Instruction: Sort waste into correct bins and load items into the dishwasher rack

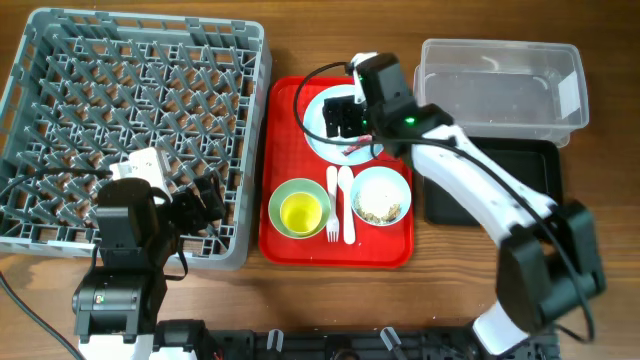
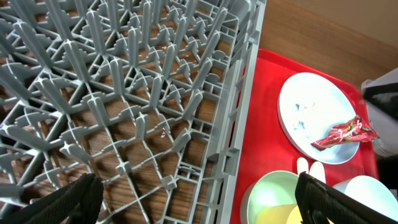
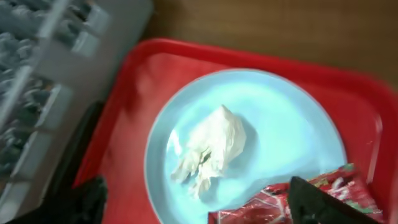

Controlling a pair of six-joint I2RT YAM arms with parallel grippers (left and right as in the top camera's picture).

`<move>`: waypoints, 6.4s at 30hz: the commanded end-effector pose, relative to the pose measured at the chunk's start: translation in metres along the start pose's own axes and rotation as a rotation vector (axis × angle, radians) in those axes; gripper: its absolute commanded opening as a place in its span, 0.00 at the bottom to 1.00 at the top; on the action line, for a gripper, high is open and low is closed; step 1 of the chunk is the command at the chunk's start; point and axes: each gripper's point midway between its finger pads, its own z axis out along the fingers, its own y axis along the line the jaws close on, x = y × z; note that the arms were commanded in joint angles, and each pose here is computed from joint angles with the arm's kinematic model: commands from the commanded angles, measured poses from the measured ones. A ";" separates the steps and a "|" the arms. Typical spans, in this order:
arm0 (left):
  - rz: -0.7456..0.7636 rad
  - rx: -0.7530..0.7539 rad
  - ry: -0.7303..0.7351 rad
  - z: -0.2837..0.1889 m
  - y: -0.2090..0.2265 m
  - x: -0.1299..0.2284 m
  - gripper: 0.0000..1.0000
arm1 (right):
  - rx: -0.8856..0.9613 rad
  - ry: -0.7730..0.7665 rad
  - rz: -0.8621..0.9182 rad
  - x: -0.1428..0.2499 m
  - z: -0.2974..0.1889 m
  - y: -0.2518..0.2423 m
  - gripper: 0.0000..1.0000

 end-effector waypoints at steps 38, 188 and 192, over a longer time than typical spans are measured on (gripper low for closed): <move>0.024 0.012 0.004 -0.004 -0.004 -0.001 1.00 | 0.414 -0.279 0.514 -0.058 -0.123 -0.202 0.88; 0.022 0.004 0.028 -0.004 -0.001 0.005 1.00 | -0.078 0.338 -0.069 0.139 -0.099 0.016 0.49; 0.022 0.004 0.028 -0.004 -0.002 0.005 1.00 | -0.034 0.385 -0.037 0.160 -0.073 0.011 0.38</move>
